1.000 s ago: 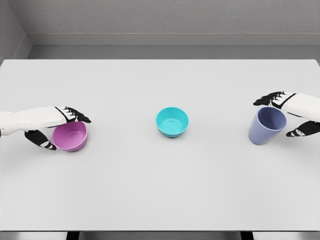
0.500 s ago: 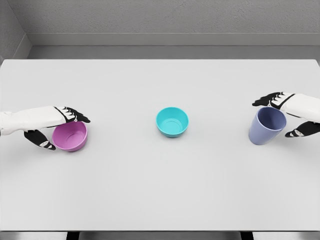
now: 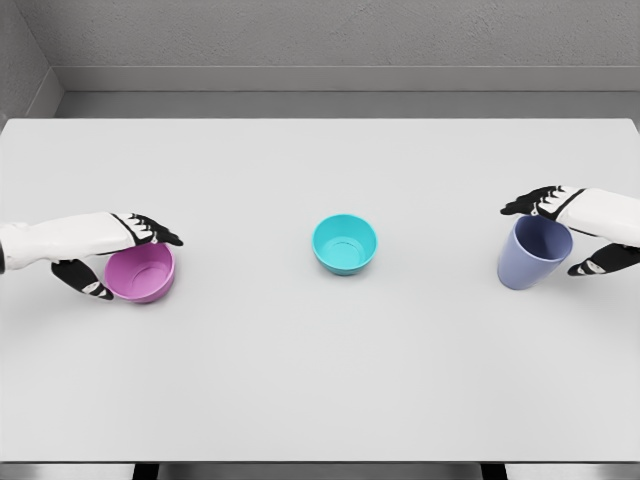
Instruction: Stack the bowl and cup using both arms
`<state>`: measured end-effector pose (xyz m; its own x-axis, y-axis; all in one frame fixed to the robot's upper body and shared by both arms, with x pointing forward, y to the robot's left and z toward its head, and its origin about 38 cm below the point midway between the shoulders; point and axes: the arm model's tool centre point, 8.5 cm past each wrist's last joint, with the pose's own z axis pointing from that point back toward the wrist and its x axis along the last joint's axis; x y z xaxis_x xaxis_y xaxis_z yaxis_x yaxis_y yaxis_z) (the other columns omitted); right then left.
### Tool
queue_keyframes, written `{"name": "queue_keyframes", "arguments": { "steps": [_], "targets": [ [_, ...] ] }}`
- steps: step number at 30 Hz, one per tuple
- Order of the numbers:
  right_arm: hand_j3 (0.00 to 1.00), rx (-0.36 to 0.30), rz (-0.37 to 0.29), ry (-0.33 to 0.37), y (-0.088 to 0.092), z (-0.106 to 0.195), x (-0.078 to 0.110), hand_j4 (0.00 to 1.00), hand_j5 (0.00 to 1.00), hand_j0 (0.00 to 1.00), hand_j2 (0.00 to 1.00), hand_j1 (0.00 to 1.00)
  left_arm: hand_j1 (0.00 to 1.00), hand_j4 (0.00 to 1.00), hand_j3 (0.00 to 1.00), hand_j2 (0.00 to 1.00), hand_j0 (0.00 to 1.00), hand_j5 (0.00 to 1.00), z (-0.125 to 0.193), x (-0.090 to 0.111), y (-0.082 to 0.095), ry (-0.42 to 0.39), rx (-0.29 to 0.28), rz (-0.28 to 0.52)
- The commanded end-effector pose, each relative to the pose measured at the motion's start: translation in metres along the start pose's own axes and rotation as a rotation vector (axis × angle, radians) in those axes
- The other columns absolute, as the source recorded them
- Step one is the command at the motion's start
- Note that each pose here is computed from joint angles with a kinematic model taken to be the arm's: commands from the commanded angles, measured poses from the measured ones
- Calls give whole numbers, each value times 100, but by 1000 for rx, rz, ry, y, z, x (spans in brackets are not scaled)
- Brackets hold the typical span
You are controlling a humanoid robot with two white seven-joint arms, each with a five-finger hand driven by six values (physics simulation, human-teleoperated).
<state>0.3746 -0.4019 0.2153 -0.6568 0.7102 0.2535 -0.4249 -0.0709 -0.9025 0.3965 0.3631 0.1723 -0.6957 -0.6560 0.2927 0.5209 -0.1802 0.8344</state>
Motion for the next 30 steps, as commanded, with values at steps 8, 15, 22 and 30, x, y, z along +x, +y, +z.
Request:
{"name": "queue_keyframes", "arguments": {
  "steps": [8,15,22,30],
  "targets": [
    [100,8,-1,-3,-1,0,1,100,100,100,100,100,100,100,100,100,100,100,-5,0,-1,-4,-4,4],
    [100,10,-6,-20,2,-4,5,100,100,100,100,100,100,100,100,100,100,100,-6,-1,-1,-2,-5,2],
    [100,3,-14,-28,3,-8,6,100,100,100,100,100,100,100,100,100,100,100,-10,0,-2,-9,-13,2],
    [100,-2,-29,-22,7,-8,4,100,100,100,100,100,81,81,81,81,81,81,-14,2,-5,-19,-48,1]
  ]
}}
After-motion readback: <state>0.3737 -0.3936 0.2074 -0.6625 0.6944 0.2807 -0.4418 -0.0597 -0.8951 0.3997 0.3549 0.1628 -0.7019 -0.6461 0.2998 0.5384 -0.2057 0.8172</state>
